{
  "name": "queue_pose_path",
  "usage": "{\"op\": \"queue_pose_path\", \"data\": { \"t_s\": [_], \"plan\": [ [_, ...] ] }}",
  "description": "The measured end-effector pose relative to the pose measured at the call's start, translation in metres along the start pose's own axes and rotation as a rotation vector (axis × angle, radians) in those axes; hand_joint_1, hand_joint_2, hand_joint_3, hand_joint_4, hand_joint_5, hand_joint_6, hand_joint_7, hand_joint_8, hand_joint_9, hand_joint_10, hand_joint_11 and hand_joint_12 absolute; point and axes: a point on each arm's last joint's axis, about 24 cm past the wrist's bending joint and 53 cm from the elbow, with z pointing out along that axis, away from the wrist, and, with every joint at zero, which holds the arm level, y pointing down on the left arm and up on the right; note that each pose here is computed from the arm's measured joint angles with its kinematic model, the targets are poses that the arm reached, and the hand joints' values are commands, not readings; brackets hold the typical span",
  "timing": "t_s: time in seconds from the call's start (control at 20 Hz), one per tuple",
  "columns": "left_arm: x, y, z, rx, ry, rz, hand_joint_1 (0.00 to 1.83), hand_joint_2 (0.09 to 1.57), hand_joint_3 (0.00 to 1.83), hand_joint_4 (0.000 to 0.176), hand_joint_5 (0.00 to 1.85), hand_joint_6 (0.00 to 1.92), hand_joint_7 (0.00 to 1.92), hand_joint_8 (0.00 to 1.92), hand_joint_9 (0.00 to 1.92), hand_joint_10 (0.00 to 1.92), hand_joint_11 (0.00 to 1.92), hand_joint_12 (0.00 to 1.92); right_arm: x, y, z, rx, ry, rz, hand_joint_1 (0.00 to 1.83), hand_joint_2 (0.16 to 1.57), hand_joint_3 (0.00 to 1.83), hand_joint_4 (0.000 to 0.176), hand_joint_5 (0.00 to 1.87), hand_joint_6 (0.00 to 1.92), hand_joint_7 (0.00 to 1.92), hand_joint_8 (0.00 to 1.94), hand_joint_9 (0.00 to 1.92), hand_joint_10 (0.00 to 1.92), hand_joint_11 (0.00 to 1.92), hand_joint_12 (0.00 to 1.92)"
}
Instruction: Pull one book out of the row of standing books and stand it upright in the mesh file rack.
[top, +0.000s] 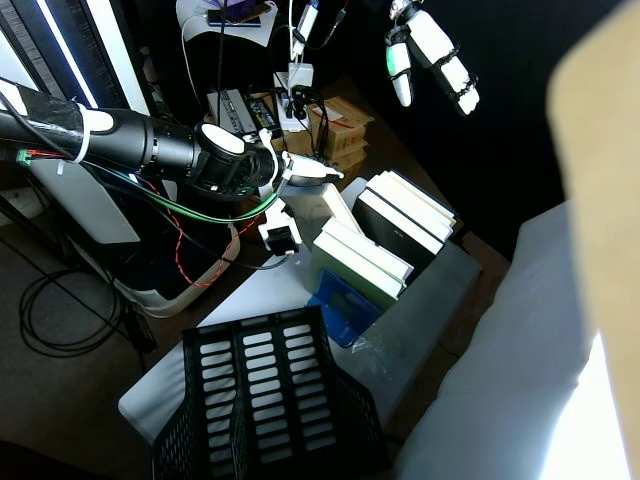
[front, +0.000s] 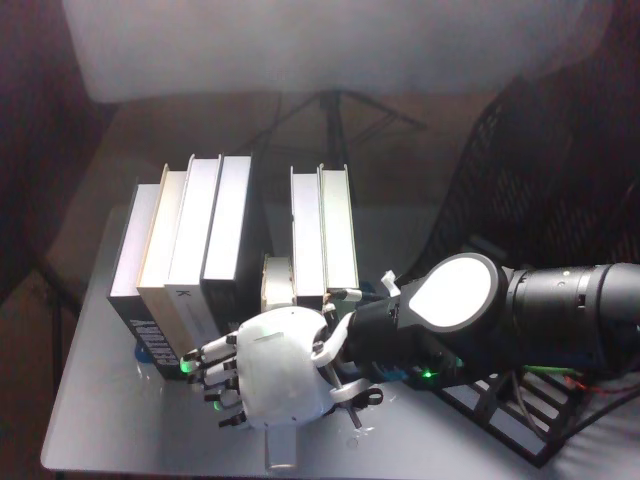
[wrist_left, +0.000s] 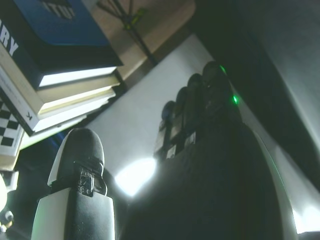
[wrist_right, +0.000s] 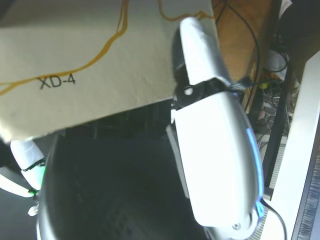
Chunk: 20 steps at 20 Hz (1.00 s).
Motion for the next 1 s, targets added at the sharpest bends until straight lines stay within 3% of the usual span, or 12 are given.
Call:
{"op": "queue_pose_path", "data": {
  "t_s": [0.25,0.3,0.4,0.6,0.85,1.0],
  "plan": [
    [-0.001,0.000,0.001,0.003,-0.002,-0.004,0.48,1.33,0.00,0.038,0.03,0.00,0.00,0.00,0.00,0.00,0.00,0.00,0.000,-0.002,0.000,0.003,0.001,0.010,1.31,1.11,0.00,0.000,0.58,0.10,0.40,0.00,0.06,0.21,0.00,0.00],
    [-0.003,0.000,0.002,0.004,-0.004,-0.006,0.42,1.33,0.00,0.056,0.01,0.00,0.00,0.00,0.00,0.00,0.00,0.00,0.003,-0.002,0.000,0.004,0.005,0.013,1.31,1.11,0.00,0.000,0.58,0.09,0.40,0.00,0.07,0.21,0.00,0.00],
    [-0.003,0.001,0.003,0.005,-0.004,-0.010,0.40,1.33,0.00,0.047,0.01,0.00,0.00,0.00,0.00,0.00,0.00,0.00,0.005,-0.001,0.000,0.002,0.007,0.016,1.31,1.11,0.00,0.000,0.58,0.09,0.40,0.00,0.07,0.21,0.00,0.00],
    [-0.001,-0.003,0.004,0.020,0.006,-0.006,0.42,1.32,0.00,0.047,0.02,0.01,0.00,0.00,0.00,0.00,0.00,0.00,0.005,-0.002,0.000,0.003,0.006,0.020,1.31,1.11,0.00,0.000,0.58,0.09,0.40,0.00,0.07,0.21,0.00,0.00],
    [-0.003,-0.003,0.006,0.025,0.007,0.002,0.41,1.33,0.00,0.027,0.04,0.01,0.00,0.00,0.00,0.00,0.00,0.00,0.006,-0.005,-0.004,0.005,0.006,0.030,1.31,1.11,0.00,0.000,0.59,0.09,0.40,0.00,0.07,0.21,0.00,0.00],
    [-0.004,-0.011,0.014,0.044,0.007,0.002,0.43,1.32,0.00,0.037,0.04,0.01,0.00,0.00,0.00,0.00,0.00,0.00,0.006,-0.009,-0.007,0.012,0.005,0.047,1.31,1.11,0.00,0.000,0.59,0.08,0.40,0.00,0.07,0.21,0.00,0.00]
  ]
}}
